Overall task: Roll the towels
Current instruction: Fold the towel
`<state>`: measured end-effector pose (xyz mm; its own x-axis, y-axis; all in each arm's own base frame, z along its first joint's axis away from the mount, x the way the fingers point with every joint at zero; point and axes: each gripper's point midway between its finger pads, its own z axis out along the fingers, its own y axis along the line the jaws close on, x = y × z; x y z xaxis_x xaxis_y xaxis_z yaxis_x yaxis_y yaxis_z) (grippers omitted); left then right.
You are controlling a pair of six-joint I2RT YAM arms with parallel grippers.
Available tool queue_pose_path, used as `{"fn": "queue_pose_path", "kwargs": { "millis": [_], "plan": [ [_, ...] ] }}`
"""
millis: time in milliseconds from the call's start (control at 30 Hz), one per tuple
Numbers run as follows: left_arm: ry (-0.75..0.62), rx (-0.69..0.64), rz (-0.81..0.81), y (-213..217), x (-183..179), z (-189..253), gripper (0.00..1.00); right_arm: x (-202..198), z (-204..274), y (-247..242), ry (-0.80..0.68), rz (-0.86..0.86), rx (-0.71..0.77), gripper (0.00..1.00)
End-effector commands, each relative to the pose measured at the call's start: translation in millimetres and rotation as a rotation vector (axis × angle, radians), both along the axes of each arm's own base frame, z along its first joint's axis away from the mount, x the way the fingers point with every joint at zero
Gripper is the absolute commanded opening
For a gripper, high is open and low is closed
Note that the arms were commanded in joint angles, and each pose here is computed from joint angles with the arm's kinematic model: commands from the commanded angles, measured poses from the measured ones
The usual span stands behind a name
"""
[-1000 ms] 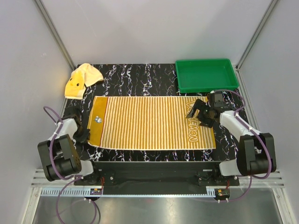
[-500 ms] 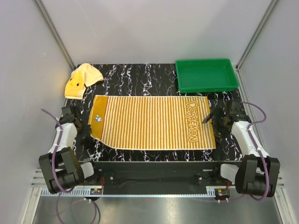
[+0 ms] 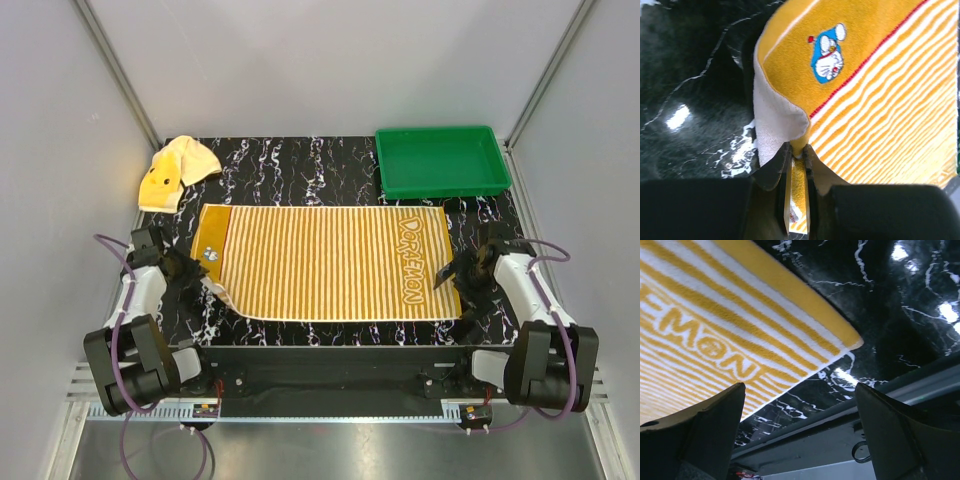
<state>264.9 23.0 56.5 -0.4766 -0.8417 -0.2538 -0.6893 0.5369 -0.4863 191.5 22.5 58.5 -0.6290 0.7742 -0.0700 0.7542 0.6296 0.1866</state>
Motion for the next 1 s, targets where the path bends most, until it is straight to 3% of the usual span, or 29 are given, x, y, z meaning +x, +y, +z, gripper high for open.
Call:
{"fn": "queue_pose_path", "kwargs": {
  "millis": [0, 267, 467, 767, 833, 967],
  "plan": [
    [-0.104, -0.05, -0.051, -9.1, 14.7, 13.0, 0.04, -6.6, -1.9, -12.1, 0.085, -0.032, -0.068, 0.97],
    [-0.134, -0.12, -0.046, -8.5, 17.3, 12.6, 0.04, -19.8, -31.1, -13.0, 0.221, -0.077, -0.074, 0.94],
    [-0.131, -0.139, -0.047, -9.7, 14.6, 8.9, 0.04, -14.5, -42.5, -21.5, 0.232, -0.089, -0.119, 0.82],
    [-0.131, -0.138, -0.032, -4.9, 13.8, 8.9, 0.03, -8.9, -51.7, -27.4, 0.229, -0.087, -0.148, 0.42],
    [-0.134, -0.133, -0.03, -3.7, 14.5, 9.7, 0.03, -9.0, -53.3, -29.7, 0.242, -0.075, -0.159, 0.4],
    [-0.126, -0.125, -0.017, -0.4, 13.5, 7.7, 0.03, -3.1, -53.6, -33.0, 0.224, -0.061, -0.174, 0.24]
  ]
}}
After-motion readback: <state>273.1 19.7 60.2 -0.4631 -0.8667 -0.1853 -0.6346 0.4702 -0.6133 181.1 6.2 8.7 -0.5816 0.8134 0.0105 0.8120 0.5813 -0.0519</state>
